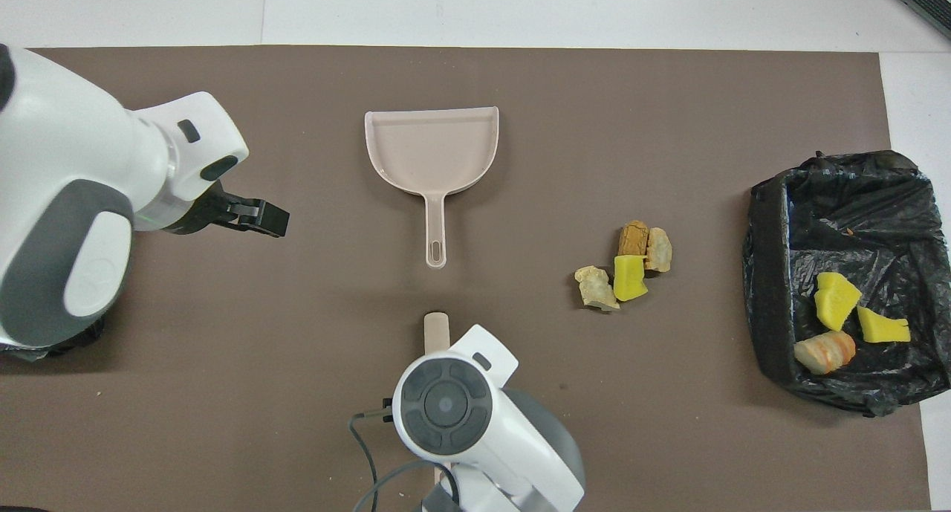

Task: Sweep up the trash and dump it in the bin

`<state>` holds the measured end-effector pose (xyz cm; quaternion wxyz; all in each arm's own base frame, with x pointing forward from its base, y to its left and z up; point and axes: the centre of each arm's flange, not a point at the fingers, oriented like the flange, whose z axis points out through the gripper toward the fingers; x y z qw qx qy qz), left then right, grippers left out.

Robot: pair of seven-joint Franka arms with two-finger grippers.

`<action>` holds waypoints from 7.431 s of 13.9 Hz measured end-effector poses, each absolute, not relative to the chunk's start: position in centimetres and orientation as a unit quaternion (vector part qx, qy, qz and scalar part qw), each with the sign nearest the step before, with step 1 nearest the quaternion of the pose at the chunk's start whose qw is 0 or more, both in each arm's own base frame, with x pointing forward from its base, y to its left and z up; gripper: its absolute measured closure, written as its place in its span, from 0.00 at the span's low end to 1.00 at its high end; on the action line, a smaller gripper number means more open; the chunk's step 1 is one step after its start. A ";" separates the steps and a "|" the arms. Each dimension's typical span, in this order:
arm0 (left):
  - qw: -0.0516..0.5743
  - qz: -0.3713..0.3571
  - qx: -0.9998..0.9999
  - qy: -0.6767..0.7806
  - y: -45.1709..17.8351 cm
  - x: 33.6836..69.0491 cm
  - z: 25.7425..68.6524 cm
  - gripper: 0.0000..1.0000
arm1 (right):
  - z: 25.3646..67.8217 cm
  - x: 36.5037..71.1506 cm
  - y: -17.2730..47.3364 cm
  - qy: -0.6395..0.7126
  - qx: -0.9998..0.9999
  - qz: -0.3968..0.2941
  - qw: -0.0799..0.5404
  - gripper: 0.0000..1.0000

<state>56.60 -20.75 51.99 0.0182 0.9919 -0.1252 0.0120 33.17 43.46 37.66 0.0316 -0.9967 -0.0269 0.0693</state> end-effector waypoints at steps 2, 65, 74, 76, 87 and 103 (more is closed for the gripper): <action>0.013 0.022 0.993 -0.115 -24.7 57.1 48.4 0.00 | 35.2 31.4 43.1 -0.026 -0.997 0.071 0.024 0.00; -0.056 -0.053 0.791 -0.607 -27.7 54.1 41.8 0.69 | 39.6 42.3 10.0 0.011 -0.984 0.139 -0.107 0.74; -0.064 -0.022 0.720 -0.691 -32.3 51.6 39.7 0.69 | 32.8 41.1 15.6 0.022 -0.992 0.125 -0.018 0.74; -0.065 -0.014 0.704 -0.707 -34.4 50.1 39.3 0.69 | 32.1 41.5 18.5 0.033 -0.992 0.120 0.025 0.74; -0.063 0.015 0.698 -0.713 -36.1 47.9 36.4 0.69 | 37.4 43.3 31.2 0.037 -0.980 0.143 0.132 0.74; -0.051 0.016 0.710 -0.703 -36.0 47.9 36.3 0.69 | 33.1 51.8 20.1 -0.227 -0.954 0.174 -0.094 0.74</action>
